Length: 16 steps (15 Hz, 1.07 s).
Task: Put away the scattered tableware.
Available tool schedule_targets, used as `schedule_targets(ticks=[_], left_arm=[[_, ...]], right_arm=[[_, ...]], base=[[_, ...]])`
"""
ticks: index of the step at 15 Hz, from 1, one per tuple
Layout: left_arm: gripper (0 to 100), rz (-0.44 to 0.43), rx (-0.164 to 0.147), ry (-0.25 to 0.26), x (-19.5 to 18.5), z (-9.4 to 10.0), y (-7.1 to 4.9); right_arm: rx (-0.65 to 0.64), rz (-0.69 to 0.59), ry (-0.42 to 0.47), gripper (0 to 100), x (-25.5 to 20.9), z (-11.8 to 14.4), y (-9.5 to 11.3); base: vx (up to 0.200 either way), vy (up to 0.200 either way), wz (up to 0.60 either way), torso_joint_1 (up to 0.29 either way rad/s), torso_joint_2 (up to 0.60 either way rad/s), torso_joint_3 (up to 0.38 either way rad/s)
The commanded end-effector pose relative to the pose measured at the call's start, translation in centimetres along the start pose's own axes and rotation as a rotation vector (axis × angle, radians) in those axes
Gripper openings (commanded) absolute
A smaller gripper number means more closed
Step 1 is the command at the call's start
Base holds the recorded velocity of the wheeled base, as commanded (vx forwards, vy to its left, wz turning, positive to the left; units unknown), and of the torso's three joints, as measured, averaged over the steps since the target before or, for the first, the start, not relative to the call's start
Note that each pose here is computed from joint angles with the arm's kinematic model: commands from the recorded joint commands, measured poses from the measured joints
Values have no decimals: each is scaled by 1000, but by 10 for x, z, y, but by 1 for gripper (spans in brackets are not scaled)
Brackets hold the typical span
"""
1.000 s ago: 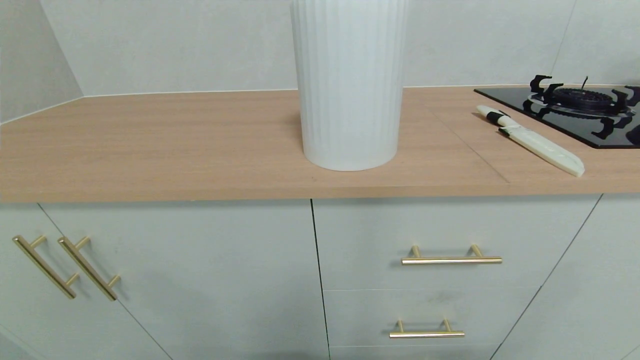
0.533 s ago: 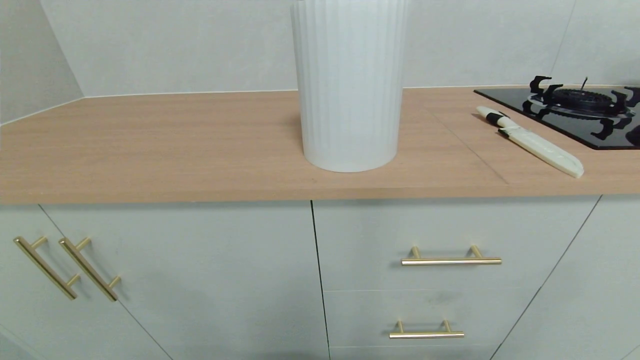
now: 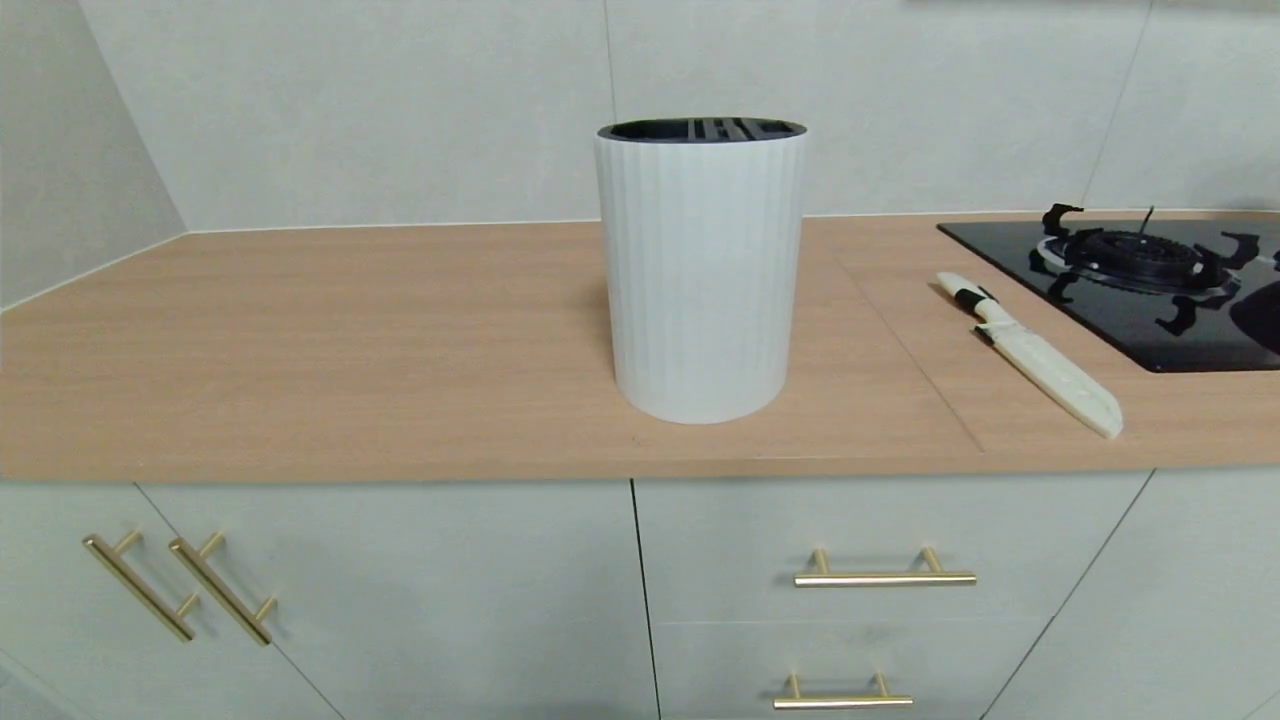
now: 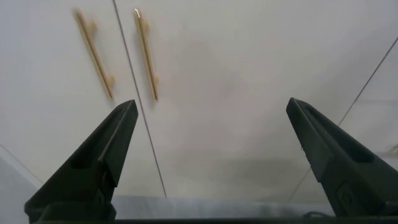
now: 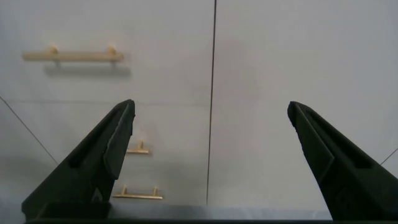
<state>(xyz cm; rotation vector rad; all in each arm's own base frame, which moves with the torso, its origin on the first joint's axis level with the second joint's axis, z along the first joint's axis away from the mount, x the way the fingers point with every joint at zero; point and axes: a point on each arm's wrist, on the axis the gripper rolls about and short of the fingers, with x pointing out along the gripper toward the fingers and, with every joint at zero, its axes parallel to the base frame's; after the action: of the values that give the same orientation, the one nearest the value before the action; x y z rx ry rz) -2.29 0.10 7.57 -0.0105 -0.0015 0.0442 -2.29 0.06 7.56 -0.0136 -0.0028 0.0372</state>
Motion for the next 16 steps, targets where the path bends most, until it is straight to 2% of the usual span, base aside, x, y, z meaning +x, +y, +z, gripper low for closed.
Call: schedule_targets(ticks=[1,16], left_arm=[[100,0,0,0,0,0,0],[100,0,0,-2,0,0,0]], right_arm=[[0,1,1,100,0,0,0],[0,0,1,100,0,0,0]], base=[[0,0,0,159,-481,-305],[0,0,0,205,-492,-292]])
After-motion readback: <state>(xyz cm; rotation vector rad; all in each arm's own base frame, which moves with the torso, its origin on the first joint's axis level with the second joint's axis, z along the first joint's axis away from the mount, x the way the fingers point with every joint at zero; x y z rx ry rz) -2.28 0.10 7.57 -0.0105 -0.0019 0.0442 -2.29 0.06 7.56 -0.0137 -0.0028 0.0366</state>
